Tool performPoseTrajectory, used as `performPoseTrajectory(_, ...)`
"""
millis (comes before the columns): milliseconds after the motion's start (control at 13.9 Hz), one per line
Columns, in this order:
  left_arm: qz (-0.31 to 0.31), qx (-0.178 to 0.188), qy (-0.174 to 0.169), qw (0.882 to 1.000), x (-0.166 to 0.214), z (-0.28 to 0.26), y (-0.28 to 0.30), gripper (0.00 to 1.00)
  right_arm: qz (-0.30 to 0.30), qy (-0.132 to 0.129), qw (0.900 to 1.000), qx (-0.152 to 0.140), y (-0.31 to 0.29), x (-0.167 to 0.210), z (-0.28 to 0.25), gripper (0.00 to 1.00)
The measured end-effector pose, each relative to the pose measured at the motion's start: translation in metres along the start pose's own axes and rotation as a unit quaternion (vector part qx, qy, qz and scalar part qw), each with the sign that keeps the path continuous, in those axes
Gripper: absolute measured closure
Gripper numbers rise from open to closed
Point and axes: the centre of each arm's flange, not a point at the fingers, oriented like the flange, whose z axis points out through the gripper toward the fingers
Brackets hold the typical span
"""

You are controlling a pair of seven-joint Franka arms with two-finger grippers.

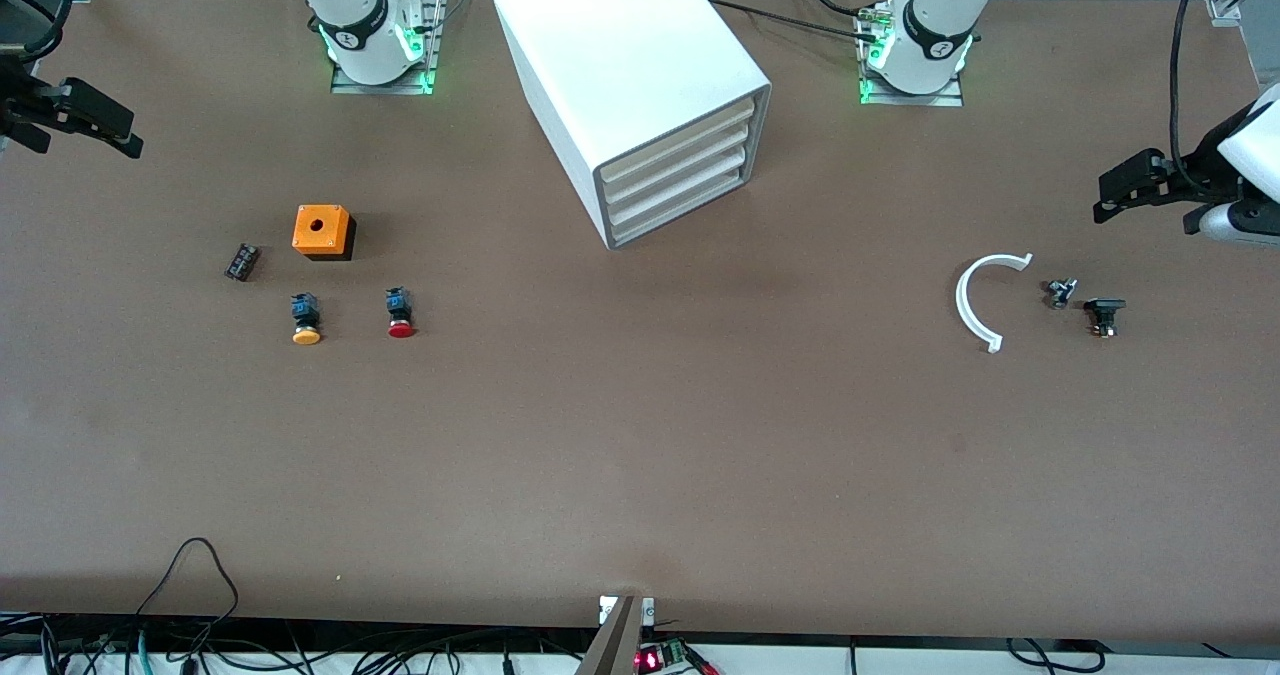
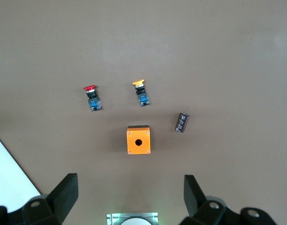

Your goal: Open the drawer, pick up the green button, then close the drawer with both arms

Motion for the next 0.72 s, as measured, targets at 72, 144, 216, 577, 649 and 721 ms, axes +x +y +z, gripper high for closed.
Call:
performPoseTrajectory(72,0.003,-0.001,-0.004,1.0,0.001,0.003,0.002,0.0,-0.001,0.0,1.0,0.0,-0.001,0.0,0.0,0.0)
performPoseTrajectory(144,0.006,-0.007,-0.009,1.0,0.004,0.009,0.005,0.0,-0.001,0.0,1.0,0.0,-0.001,0.0,0.0,0.0)
performPoseTrajectory(216,0.009,-0.021,-0.018,1.0,0.008,0.019,0.01,0.0,-0.001,0.0,1.0,0.0,-0.001,0.0,0.0,0.0)
performPoseTrajectory(577,0.013,-0.154,-0.079,0.985,0.046,0.104,0.05,0.0,-0.001,-0.001,1.0,0.0,-0.001,0.0,0.0,0.0)
performPoseTrajectory(649,0.01,-0.186,-0.093,0.978,0.05,0.121,0.059,0.0,-0.001,-0.001,1.0,0.0,-0.001,0.0,0.0,0.0)
performPoseTrajectory(721,0.007,-0.218,-0.109,0.97,0.053,0.141,0.071,0.0,-0.001,-0.001,1.0,0.0,-0.001,0.0,0.001,0.0)
